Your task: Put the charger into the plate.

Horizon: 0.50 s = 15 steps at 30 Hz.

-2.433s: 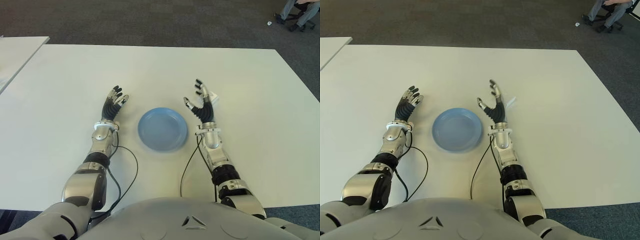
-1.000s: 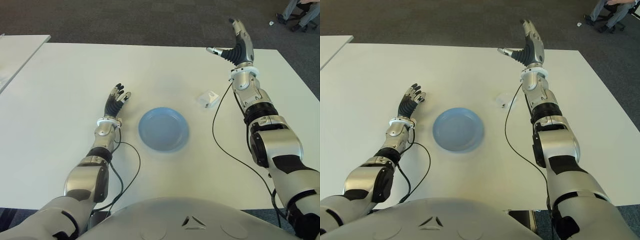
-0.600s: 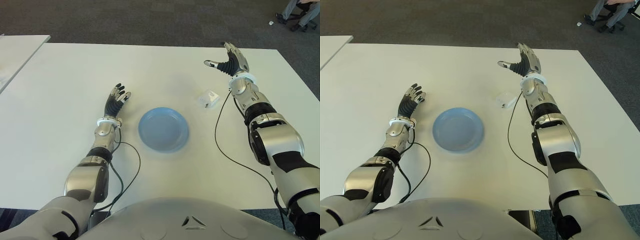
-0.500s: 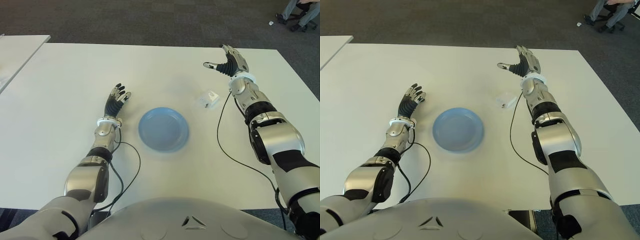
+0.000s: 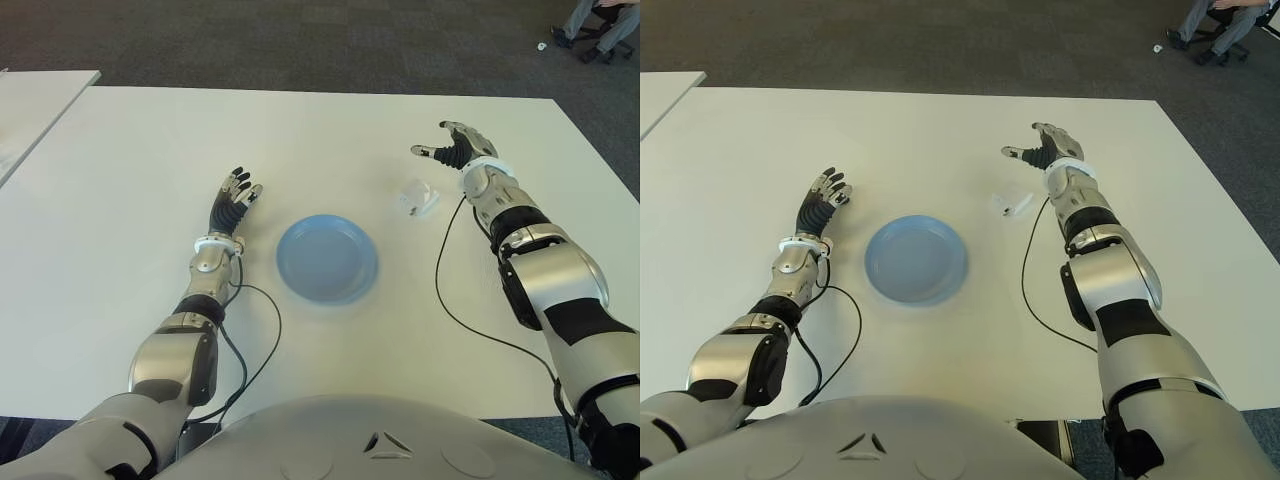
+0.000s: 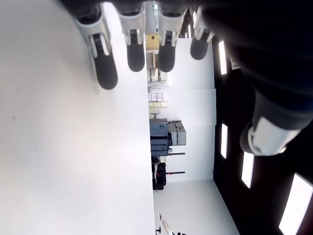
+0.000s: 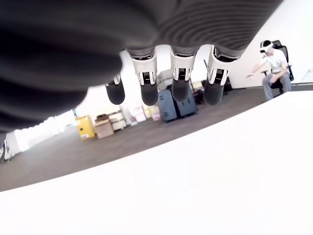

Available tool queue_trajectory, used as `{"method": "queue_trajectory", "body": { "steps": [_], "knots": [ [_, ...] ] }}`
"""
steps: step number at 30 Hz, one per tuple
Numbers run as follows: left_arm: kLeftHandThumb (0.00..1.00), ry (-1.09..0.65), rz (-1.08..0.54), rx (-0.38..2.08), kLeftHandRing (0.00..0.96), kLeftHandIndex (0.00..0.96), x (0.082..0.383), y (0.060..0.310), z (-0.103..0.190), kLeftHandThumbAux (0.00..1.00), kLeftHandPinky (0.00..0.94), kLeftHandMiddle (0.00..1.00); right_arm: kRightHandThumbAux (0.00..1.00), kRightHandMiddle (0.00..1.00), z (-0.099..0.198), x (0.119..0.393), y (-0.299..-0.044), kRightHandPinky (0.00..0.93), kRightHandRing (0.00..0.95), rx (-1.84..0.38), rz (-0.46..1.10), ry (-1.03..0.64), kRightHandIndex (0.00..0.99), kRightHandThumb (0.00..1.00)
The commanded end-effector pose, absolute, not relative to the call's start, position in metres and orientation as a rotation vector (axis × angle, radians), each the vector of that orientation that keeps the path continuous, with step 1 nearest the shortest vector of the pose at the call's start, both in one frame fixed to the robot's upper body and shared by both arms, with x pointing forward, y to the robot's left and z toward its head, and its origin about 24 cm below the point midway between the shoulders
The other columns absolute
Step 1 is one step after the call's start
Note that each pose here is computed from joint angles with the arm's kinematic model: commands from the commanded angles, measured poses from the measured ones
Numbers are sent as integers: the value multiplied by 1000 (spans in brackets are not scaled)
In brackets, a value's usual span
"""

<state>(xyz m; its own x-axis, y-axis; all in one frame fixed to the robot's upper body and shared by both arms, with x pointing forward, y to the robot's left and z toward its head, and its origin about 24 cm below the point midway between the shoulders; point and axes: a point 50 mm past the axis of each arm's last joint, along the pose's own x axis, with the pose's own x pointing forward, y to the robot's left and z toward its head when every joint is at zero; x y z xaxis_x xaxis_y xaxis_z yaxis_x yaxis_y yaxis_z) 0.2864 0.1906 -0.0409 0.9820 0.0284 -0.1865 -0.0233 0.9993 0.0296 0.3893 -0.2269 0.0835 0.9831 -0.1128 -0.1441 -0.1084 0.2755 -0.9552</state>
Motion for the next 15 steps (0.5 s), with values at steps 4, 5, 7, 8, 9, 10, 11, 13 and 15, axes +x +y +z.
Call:
{"method": "queue_trajectory", "body": {
  "steps": [4,5,7,8,9,10,11,13,15],
  "knots": [
    [0,432,4,-12,113,26,248,181,-85,558,109,123,250,0,79,389,-225,0,0,-1321,30,246,0,430],
    [0,431,4,-13,113,25,248,181,-85,559,110,123,242,0,78,389,-225,0,0,-1322,32,249,0,429],
    [0,430,3,-15,112,24,248,181,-85,559,109,122,231,0,77,388,-225,0,0,-1323,37,259,0,426],
    [0,429,2,-15,111,24,248,181,-85,559,108,122,226,0,76,388,-225,0,0,-1324,39,265,0,424],
    [0,428,2,-15,109,23,248,181,-85,558,105,120,219,0,75,387,-225,0,0,-1324,40,270,0,420],
    [0,427,1,-14,108,23,248,181,-85,558,103,120,217,0,73,386,-225,0,0,-1323,42,276,0,419],
    [0,425,0,-13,107,23,248,181,-85,557,102,119,210,0,72,386,-225,0,0,-1323,43,280,0,416],
    [0,422,-2,-9,107,22,248,180,-84,555,102,119,205,0,69,385,-225,0,0,-1319,47,290,0,412],
    [0,418,-4,-6,109,22,248,180,-84,552,107,120,202,0,66,384,-224,0,0,-1311,53,299,0,405]
  ]
}}
